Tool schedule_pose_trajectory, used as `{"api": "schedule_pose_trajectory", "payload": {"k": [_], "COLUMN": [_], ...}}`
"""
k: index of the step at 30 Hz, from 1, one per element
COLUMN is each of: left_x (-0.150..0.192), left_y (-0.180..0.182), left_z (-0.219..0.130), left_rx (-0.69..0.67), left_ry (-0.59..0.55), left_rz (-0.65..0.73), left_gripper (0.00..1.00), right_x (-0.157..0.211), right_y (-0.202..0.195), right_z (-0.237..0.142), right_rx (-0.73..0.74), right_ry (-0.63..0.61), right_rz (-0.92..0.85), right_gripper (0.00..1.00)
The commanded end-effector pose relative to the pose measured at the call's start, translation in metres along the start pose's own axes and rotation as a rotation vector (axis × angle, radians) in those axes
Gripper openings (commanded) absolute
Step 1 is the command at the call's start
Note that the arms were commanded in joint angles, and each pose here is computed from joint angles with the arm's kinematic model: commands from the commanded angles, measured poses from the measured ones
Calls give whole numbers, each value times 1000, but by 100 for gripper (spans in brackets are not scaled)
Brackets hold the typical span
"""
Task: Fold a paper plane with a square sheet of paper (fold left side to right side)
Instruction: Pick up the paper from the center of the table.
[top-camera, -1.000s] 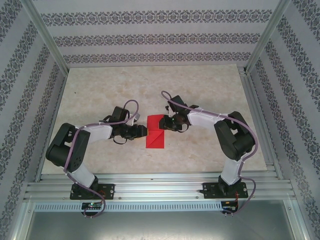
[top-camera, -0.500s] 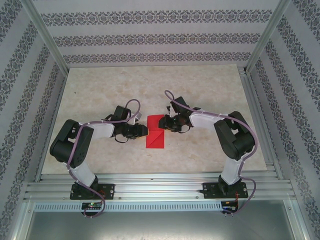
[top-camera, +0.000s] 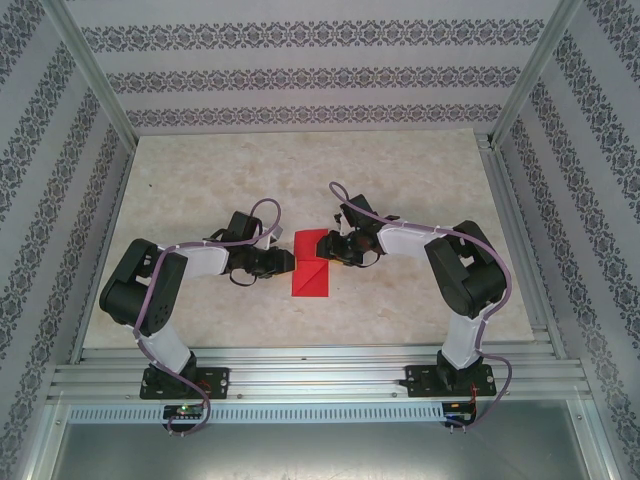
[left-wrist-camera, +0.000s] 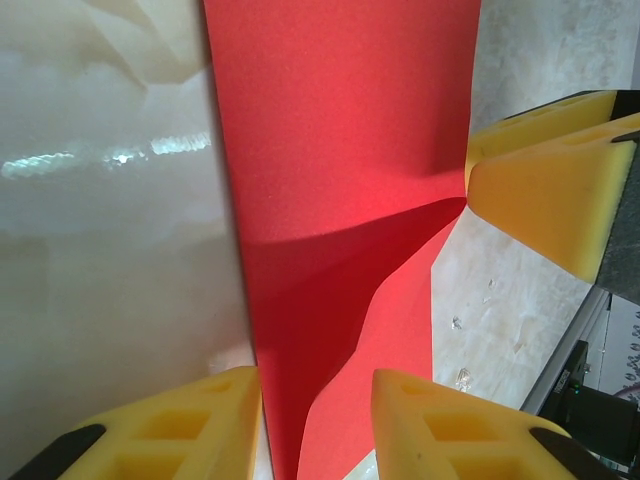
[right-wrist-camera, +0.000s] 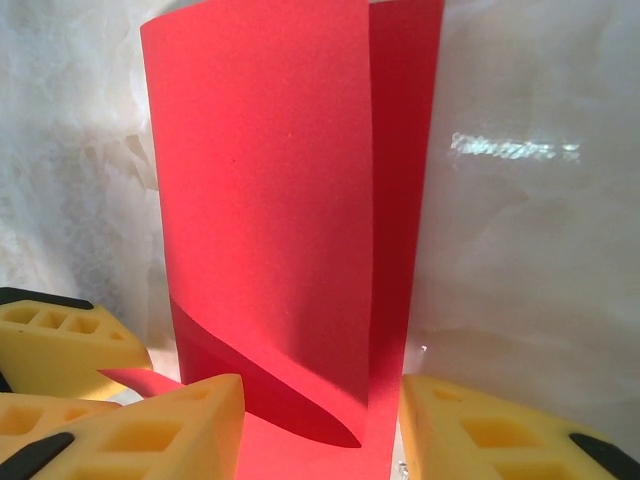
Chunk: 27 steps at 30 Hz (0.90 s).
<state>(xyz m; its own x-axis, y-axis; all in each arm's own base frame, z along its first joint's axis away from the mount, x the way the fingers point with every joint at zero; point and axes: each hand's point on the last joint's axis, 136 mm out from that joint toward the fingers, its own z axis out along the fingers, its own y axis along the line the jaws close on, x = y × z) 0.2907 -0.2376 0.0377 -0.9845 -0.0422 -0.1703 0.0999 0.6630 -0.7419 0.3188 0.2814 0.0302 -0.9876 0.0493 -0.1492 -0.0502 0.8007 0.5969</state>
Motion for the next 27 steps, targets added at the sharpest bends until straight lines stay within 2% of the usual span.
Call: {"api": "schedule_pose_trajectory", "payload": {"k": [1, 4, 17, 22, 27], "left_x": [-2, -2, -3, -4, -4], "left_y": [-2, -3, -3, -5, -2], "left_z": [2, 2, -3, -6, -6], "left_rx": [-9, -8, -25, -28, -45], "left_ry": [0, 0, -20, -26, -25], "left_rz": [33, 34, 41, 47, 46], "left_gripper": [35, 35, 36, 37, 36], "right_x": [3, 3, 2, 5, 6], "right_y": [1, 6, 25, 30, 36], "right_z": [5, 8, 0, 2, 3], "right_rx": [-8, -27, -107, -136, -150], "right_ry": [9, 19, 1, 7, 10], "right_rz": [9, 8, 12, 19, 7], "right_gripper": [45, 40, 32, 32, 37]}}
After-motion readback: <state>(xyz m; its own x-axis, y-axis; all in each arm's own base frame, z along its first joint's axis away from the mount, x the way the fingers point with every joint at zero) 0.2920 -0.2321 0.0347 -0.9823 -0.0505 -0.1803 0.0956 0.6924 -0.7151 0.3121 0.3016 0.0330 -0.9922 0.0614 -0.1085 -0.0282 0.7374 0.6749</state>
